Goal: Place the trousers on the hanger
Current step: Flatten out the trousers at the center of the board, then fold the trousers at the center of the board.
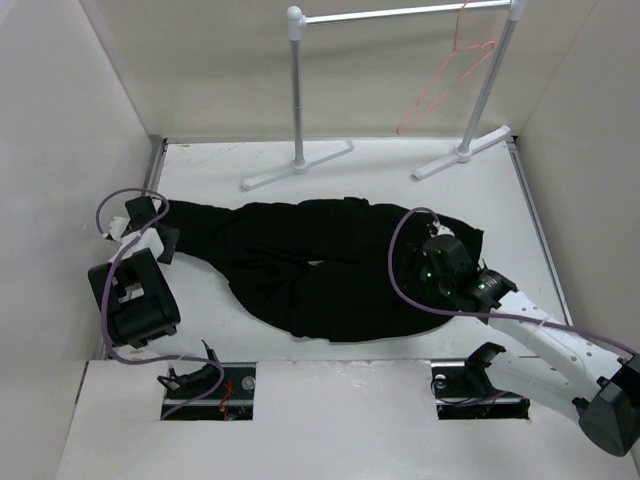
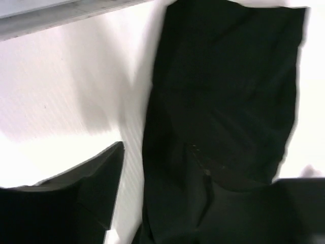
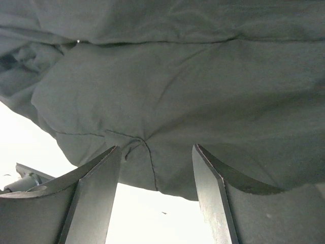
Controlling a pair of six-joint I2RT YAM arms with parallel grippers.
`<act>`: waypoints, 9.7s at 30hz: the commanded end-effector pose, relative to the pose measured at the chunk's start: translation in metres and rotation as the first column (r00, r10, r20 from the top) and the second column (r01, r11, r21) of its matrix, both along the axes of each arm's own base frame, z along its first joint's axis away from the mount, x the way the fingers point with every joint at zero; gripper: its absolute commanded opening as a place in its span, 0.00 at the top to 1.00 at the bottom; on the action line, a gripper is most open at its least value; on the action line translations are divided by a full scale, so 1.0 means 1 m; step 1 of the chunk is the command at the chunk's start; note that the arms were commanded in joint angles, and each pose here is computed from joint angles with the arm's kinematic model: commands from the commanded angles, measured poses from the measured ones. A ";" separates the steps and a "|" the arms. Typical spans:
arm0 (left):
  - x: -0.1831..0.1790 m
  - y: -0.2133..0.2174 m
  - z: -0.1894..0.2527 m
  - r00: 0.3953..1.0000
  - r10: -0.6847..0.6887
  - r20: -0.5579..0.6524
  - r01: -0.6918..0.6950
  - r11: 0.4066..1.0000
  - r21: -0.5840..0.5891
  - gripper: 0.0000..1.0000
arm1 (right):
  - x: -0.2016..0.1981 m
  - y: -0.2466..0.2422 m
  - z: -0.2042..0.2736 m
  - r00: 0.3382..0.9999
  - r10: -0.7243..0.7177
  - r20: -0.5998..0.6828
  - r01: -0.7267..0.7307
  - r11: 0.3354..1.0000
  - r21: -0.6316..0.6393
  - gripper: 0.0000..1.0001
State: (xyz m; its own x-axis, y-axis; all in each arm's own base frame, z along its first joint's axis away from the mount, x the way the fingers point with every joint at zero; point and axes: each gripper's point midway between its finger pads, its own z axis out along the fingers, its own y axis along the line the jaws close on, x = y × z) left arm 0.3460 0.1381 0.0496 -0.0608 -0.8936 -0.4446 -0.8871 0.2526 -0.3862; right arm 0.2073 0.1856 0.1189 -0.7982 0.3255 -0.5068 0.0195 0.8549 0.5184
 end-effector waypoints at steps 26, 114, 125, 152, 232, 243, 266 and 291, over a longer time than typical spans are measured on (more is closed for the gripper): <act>0.179 -0.066 0.300 0.803 -0.281 0.526 0.173 0.954 0.246 0.97 | 0.050 -0.085 0.007 0.953 -0.300 0.042 0.300 0.954 0.015 0.30; -0.114 -0.130 0.168 0.950 -0.284 0.130 0.274 0.958 0.084 0.99 | 0.133 -0.124 -0.027 0.817 -0.574 -0.061 0.577 0.813 0.074 0.36; -0.201 -0.103 0.099 0.967 -0.169 -0.192 0.194 0.974 0.119 0.95 | 0.118 -0.133 -0.038 0.805 -0.585 -0.101 0.593 0.801 0.084 0.36; -0.124 -0.027 0.035 0.983 0.122 -0.139 -0.108 0.989 0.103 0.43 | 0.090 -0.082 0.012 0.926 -0.378 0.007 0.374 0.919 0.126 0.83; -0.127 -0.024 -0.005 0.936 0.347 0.060 -0.330 0.925 -0.188 1.00 | -0.002 -0.210 -0.049 0.545 -0.816 -0.191 0.806 0.573 -0.148 0.47; -0.110 -0.018 0.015 0.944 0.318 0.089 -0.305 0.943 -0.137 1.00 | 0.065 -0.222 -0.068 0.568 -0.808 -0.155 0.800 0.587 -0.124 0.50; -0.123 -0.021 0.014 0.947 0.316 0.055 -0.308 0.944 -0.116 1.00 | 0.051 -0.198 -0.054 0.637 -0.763 -0.107 0.758 0.646 -0.095 0.53; -0.116 0.015 0.135 0.953 0.275 0.127 -0.289 0.951 0.109 1.00 | 0.010 -0.217 -0.013 0.593 -0.800 -0.094 0.791 0.601 -0.118 0.96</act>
